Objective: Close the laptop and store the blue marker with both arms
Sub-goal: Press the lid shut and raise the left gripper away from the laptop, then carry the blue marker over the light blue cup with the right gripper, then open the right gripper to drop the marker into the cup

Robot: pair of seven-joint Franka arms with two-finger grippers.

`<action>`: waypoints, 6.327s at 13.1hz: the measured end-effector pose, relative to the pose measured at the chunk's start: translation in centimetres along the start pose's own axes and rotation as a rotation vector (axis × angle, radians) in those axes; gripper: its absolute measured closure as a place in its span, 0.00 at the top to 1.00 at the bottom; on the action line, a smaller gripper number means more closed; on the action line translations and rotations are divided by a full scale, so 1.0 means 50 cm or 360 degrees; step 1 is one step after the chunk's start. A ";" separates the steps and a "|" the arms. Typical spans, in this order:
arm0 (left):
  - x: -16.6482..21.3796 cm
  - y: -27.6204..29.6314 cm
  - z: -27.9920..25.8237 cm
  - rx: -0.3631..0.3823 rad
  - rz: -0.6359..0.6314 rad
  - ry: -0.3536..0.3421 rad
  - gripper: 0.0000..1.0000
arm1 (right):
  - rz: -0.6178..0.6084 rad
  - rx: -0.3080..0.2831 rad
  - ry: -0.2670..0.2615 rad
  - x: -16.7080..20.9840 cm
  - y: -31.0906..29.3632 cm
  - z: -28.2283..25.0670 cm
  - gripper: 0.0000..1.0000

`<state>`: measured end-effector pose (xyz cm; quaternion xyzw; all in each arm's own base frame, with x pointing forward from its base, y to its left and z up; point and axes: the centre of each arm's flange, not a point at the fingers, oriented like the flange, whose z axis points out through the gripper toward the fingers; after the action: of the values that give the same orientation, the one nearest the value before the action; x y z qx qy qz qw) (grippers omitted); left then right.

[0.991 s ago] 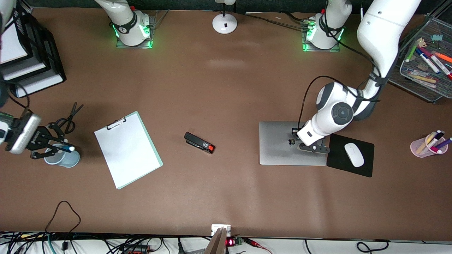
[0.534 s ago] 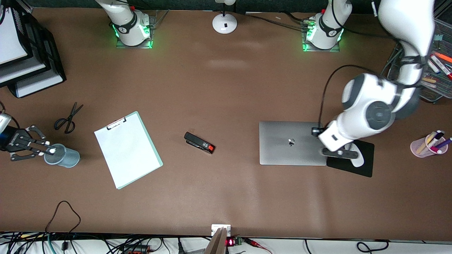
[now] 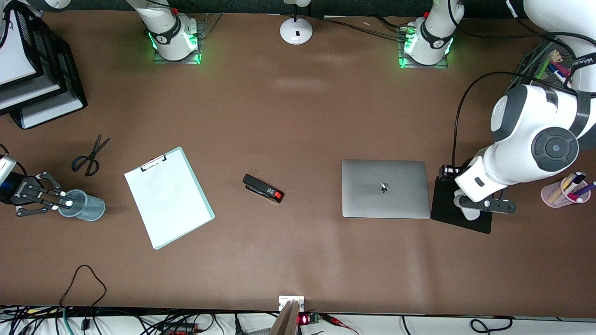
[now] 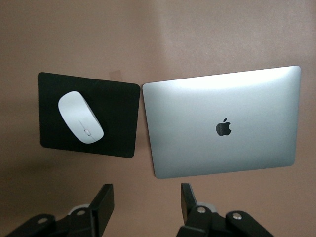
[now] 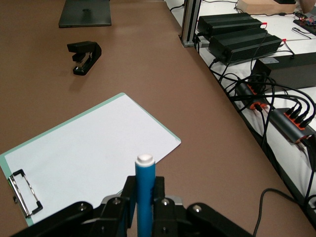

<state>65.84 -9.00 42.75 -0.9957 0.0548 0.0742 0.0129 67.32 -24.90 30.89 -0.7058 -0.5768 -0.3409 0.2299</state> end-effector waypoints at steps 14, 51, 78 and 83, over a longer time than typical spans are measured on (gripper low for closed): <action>-0.103 -0.128 -0.204 -0.0052 0.0024 0.0079 0.99 | -0.0018 -0.0007 0.0017 -0.035 -0.005 -0.005 0.19; -0.273 -0.212 -0.276 -0.0033 -0.0178 0.0302 1.00 | 0.0027 -0.0091 0.0047 -0.164 -0.001 0.052 0.19; -0.272 -0.208 -0.279 -0.0032 -0.0172 0.0308 1.00 | 0.0210 0.0107 -0.0100 -0.085 -0.016 -0.099 1.00; -0.272 -0.208 -0.279 -0.0032 -0.0172 0.0308 1.00 | 0.0360 0.0167 -0.0322 0.144 -0.018 -0.183 1.00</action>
<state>55.69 2.32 58.75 -0.9997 0.0012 -0.0225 0.0015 65.21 -26.53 42.28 -0.7841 -0.5309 -0.2094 0.2440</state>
